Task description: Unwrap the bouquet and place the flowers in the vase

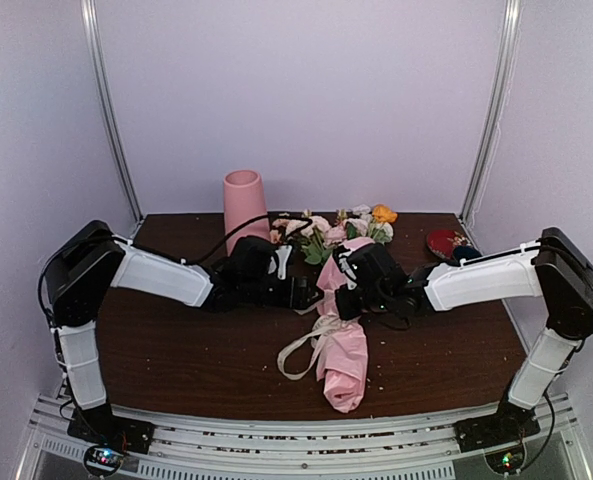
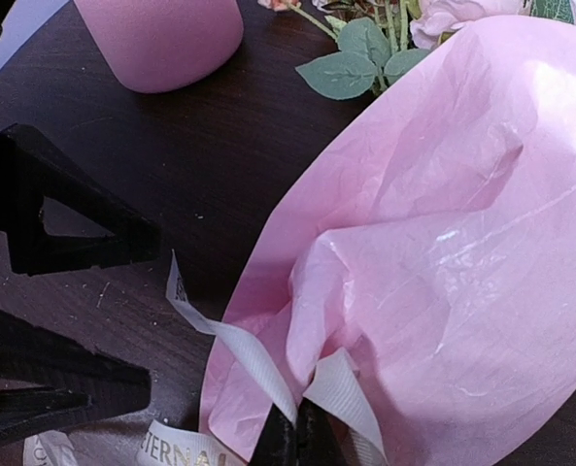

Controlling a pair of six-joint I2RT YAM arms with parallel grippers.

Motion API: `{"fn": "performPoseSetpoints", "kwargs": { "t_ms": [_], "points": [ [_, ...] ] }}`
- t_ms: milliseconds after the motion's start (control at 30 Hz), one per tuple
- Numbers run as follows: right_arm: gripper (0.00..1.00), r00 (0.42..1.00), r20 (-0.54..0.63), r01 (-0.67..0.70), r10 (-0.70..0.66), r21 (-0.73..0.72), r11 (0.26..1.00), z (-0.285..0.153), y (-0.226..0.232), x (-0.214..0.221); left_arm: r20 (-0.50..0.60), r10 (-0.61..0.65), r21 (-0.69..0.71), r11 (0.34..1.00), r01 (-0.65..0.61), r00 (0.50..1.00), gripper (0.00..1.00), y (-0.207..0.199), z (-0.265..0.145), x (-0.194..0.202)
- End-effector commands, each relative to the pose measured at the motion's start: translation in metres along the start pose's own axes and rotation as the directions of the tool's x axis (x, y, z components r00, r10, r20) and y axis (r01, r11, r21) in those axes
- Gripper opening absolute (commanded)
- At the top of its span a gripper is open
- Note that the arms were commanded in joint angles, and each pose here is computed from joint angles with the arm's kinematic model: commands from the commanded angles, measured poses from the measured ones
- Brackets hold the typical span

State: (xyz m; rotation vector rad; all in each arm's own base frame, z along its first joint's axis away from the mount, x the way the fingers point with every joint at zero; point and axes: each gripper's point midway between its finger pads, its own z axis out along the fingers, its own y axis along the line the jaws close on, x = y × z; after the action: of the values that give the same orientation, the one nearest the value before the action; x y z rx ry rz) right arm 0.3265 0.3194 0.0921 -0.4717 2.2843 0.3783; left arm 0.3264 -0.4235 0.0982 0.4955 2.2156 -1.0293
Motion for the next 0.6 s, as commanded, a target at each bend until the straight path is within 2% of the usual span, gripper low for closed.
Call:
{"fn": "performPoseSetpoints", "kwargs": {
  "t_ms": [0, 133, 333, 400, 567],
  "points": [
    [0.00, 0.998, 0.059, -0.014, 0.016, -0.028, 1.000, -0.010, 0.001, -0.016, -0.024, 0.112, 0.065, 0.992, -0.111, 0.993, 0.73, -0.007, 0.005, -0.002],
    [0.00, 0.998, 0.062, -0.018, 0.020, -0.033, 0.999, -0.010, 0.001, -0.017, -0.059, 0.132, 0.032, 0.991, -0.130, 0.989, 0.72, 0.005, 0.017, 0.006],
    [0.00, 0.998, 0.054, -0.016, 0.018, -0.042, 0.999, -0.007, 0.003, -0.015, -0.083, 0.132, 0.058, 0.990, -0.128, 0.988, 0.65, 0.007, 0.027, 0.013],
    [0.00, 0.998, 0.054, -0.015, 0.018, -0.051, 0.999, -0.006, 0.005, -0.016, -0.091, 0.133, 0.059, 0.990, -0.128, 0.987, 0.59, 0.007, 0.029, 0.015],
    [0.00, 0.998, 0.057, -0.017, 0.021, -0.076, 0.997, -0.006, 0.011, -0.021, -0.090, 0.141, 0.064, 0.989, -0.136, 0.986, 0.33, 0.007, 0.030, 0.015]
  ]
}}
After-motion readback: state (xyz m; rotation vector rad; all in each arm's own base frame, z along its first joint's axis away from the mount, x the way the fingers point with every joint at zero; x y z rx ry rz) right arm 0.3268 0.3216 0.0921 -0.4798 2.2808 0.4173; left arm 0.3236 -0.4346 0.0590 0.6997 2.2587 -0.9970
